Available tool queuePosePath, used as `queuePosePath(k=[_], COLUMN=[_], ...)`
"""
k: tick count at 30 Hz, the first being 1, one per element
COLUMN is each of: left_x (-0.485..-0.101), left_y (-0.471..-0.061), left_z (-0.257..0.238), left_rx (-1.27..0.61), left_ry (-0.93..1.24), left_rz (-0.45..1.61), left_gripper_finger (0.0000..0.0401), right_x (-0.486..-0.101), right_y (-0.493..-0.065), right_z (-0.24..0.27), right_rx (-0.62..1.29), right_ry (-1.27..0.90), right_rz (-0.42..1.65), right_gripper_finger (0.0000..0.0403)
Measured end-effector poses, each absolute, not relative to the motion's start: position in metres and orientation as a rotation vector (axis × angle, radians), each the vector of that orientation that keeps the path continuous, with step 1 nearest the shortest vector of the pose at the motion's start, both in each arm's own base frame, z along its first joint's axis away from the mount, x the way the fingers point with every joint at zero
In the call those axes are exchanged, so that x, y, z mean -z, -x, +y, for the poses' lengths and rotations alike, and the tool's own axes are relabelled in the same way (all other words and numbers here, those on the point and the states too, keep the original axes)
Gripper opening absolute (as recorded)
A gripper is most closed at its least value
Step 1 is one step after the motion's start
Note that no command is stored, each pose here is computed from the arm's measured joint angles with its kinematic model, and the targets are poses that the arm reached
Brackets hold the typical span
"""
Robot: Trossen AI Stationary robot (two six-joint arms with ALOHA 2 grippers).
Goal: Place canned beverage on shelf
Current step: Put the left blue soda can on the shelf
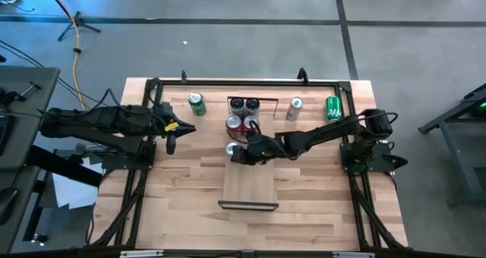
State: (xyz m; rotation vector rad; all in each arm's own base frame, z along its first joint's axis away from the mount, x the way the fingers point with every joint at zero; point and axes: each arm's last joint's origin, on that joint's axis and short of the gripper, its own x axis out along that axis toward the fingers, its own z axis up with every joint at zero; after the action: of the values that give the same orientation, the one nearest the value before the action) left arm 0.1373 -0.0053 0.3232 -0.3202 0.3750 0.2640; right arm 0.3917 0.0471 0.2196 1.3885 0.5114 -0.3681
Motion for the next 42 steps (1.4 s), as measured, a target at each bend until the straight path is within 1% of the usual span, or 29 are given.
queuePosePath(k=[8,15,20,27,32,42], left_x=[-0.277,-0.239,-0.220,-0.214,-0.209,-0.195], left_y=[-0.147,-0.154,-0.154,-0.155,-0.159,-0.188], left_z=[-0.009,-0.011,-0.012,-0.012,-0.010,-0.009], left_rx=[-0.216,-0.192,-0.176,-0.170,-0.236,-0.279], left_ry=[0.476,0.581,0.668,0.670,0.647,0.569], left_rz=[0.419,0.393,0.389,0.382,0.387,0.379], left_gripper_finger=[0.0000,0.0000,0.0000,0.0000,0.0000,0.0000], right_x=[-0.218,-0.217,-0.217,-0.216,-0.215,-0.225], right_y=[-0.391,-0.391,-0.391,-0.391,-0.390,-0.377], right_z=[0.046,0.037,0.029,0.019,0.014,0.010], right_rx=[0.389,0.412,0.427,0.435,0.420,0.439], right_ry=[-1.382,-1.361,-1.348,-1.333,-1.317,-1.284], right_rz=[0.519,0.518,0.512,0.517,0.550,0.622], right_gripper_finger=[0.0000,0.0000,0.0000,0.0000,0.0000,0.0000])
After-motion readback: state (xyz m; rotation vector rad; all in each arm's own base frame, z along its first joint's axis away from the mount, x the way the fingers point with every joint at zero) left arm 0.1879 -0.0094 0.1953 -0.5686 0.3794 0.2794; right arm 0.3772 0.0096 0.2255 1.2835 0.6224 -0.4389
